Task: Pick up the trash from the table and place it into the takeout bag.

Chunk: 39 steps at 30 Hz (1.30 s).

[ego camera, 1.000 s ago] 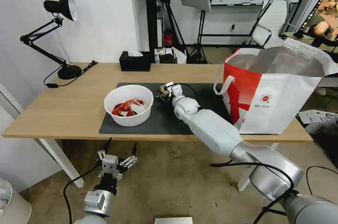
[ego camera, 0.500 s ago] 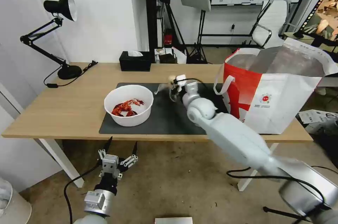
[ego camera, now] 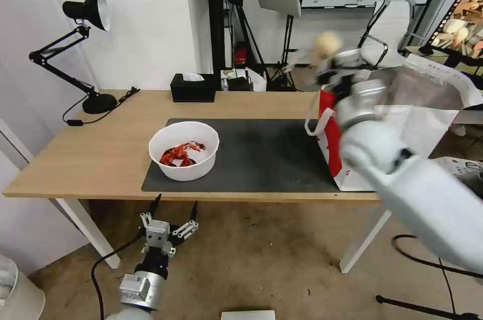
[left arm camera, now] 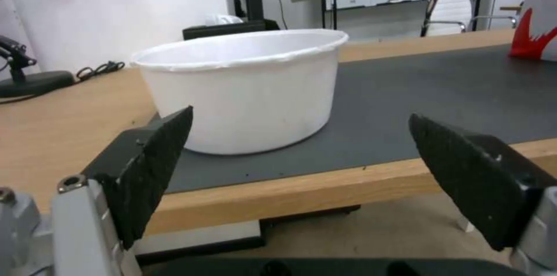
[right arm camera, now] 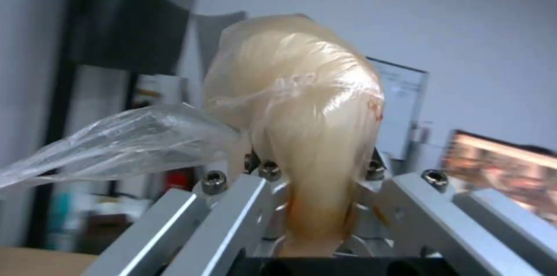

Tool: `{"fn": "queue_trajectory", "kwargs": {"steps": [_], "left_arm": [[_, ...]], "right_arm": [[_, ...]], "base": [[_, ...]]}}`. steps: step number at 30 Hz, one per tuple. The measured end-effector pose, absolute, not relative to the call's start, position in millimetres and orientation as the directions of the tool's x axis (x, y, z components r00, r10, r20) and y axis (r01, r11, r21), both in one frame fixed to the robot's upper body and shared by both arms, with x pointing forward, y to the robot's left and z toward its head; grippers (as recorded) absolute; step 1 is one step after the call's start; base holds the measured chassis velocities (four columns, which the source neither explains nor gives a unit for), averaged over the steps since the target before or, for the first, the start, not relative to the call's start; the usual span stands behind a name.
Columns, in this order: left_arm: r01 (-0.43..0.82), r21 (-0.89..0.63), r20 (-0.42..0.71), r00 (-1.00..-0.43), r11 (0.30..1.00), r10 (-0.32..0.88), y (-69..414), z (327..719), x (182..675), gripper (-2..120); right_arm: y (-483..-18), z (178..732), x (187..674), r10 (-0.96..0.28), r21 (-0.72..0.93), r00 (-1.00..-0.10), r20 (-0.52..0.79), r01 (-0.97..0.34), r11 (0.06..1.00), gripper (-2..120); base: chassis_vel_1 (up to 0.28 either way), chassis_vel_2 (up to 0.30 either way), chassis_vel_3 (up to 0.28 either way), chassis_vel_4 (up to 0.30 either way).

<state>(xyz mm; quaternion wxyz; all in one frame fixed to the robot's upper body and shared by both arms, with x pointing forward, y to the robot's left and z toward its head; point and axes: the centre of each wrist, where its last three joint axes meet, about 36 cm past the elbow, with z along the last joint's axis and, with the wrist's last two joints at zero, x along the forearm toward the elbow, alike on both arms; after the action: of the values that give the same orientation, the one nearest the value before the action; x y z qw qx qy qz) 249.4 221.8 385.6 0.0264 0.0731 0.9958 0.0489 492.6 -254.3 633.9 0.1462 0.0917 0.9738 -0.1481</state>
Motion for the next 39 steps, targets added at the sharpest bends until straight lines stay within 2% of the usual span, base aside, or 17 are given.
{"fn": "queue_trajectory", "kwargs": {"steps": [3,8,10,11,12,15,16,19,20,21,24,28,29,32,33,36,39], "left_arm": [[0.148,0.100,-0.041,-0.987,0.984,0.152,220.7,384.3,248.9,100],[0.151,0.102,-0.038,-0.987,0.983,0.156,220.8,383.9,248.1,100],[0.154,0.105,-0.041,-0.986,0.982,0.159,221.2,386.0,248.3,100],[0.152,0.108,-0.046,-0.986,0.982,0.158,221.9,388.5,248.7,100],[0.152,0.108,-0.046,-0.986,0.982,0.158,221.9,388.5,248.7,100],[0.150,0.107,-0.046,-0.987,0.983,0.156,222.9,390.8,246.2,100],[0.150,0.107,-0.046,-0.987,0.983,0.156,222.9,390.8,246.2,100],[0.160,0.102,-0.042,-0.985,0.982,0.165,222.2,390.4,243.4,100],[0.160,0.102,-0.042,-0.985,0.982,0.165,222.2,390.4,243.4,100],[0.161,0.100,-0.042,-0.985,0.982,0.165,221.5,390.4,243.1,100],[0.162,0.098,-0.044,-0.985,0.982,0.167,220.8,391.0,243.0,100],[0.165,0.099,-0.047,-0.984,0.981,0.170,220.8,392.5,242.8,100],[0.165,0.099,-0.047,-0.984,0.981,0.170,220.8,392.5,242.8,100],[0.166,0.100,-0.048,-0.984,0.981,0.171,221.2,393.0,242.9,100],[0.166,0.100,-0.048,-0.984,0.981,0.171,221.2,393.0,242.9,100],[0.166,0.099,-0.050,-0.984,0.981,0.172,220.9,393.2,243.1,100],[0.166,0.099,-0.052,-0.984,0.981,0.172,221.0,393.8,243.7,100]], "right_arm": [[-269.3,638.9,492.0,0.202,-0.259,-0.943,-0.266,0.272,0.927,7],[-283.6,637.8,496.0,0.222,-0.269,-0.960,-0.173,0.263,0.926,7],[-291.1,636.1,498.7,0.223,-0.277,-0.970,-0.099,0.242,0.930,7],[-294.0,636.8,499.6,0.220,-0.274,-0.973,-0.069,0.230,0.934,12],[-294.0,636.8,499.6,0.220,-0.274,-0.973,-0.069,0.230,0.934,12],[-296.8,643.7,500.2,0.213,-0.268,-0.977,-0.021,0.211,0.940,27],[-296.8,643.7,500.2,0.213,-0.268,-0.977,-0.021,0.211,0.940,27],[-295.9,646.2,499.2,0.208,-0.268,-0.978,-0.017,0.204,0.941,40],[-295.9,646.2,499.2,0.208,-0.268,-0.978,-0.017,0.204,0.941,40],[-295.0,646.2,498.8,0.207,-0.267,-0.978,-0.017,0.204,0.942,47],[-294.1,645.8,498.2,0.209,-0.266,-0.978,-0.017,0.206,0.942,52],[-296.1,647.2,495.1,0.223,-0.247,-0.975,-0.013,0.219,0.944,74],[-296.1,647.2,495.1,0.223,-0.247,-0.975,-0.013,0.219,0.944,74],[-298.5,649.1,494.3,0.229,-0.245,-0.973,-0.015,0.225,0.943,88],[-298.5,649.1,494.3,0.229,-0.245,-0.973,-0.015,0.225,0.943,88],[-299.5,648.9,492.5,0.229,-0.240,-0.973,-0.016,0.226,0.944,99],[-299.2,648.0,489.8,0.224,-0.233,-0.974,-0.013,0.221,0.947,100]], "base": [[0.000,0.000,0.000,0.000],[0.000,0.000,0.000,0.000],[0.000,0.000,0.000,0.000],[0.000,0.000,0.000,0.000],[0.000,0.000,0.000,0.000],[0.000,0.000,0.000,0.000],[0.000,0.000,0.000,0.000],[0.000,0.000,0.000,0.000],[0.000,0.000,0.000,0.000],[0.000,0.000,0.000,0.000],[0.000,0.000,0.000,0.000],[0.000,0.000,0.000,0.000],[0.000,0.000,0.000,0.000],[0.000,0.000,0.000,0.000],[0.000,0.000,0.000,0.000],[0.000,0.000,0.000,0.000],[0.000,0.000,0.000,0.000]]}}
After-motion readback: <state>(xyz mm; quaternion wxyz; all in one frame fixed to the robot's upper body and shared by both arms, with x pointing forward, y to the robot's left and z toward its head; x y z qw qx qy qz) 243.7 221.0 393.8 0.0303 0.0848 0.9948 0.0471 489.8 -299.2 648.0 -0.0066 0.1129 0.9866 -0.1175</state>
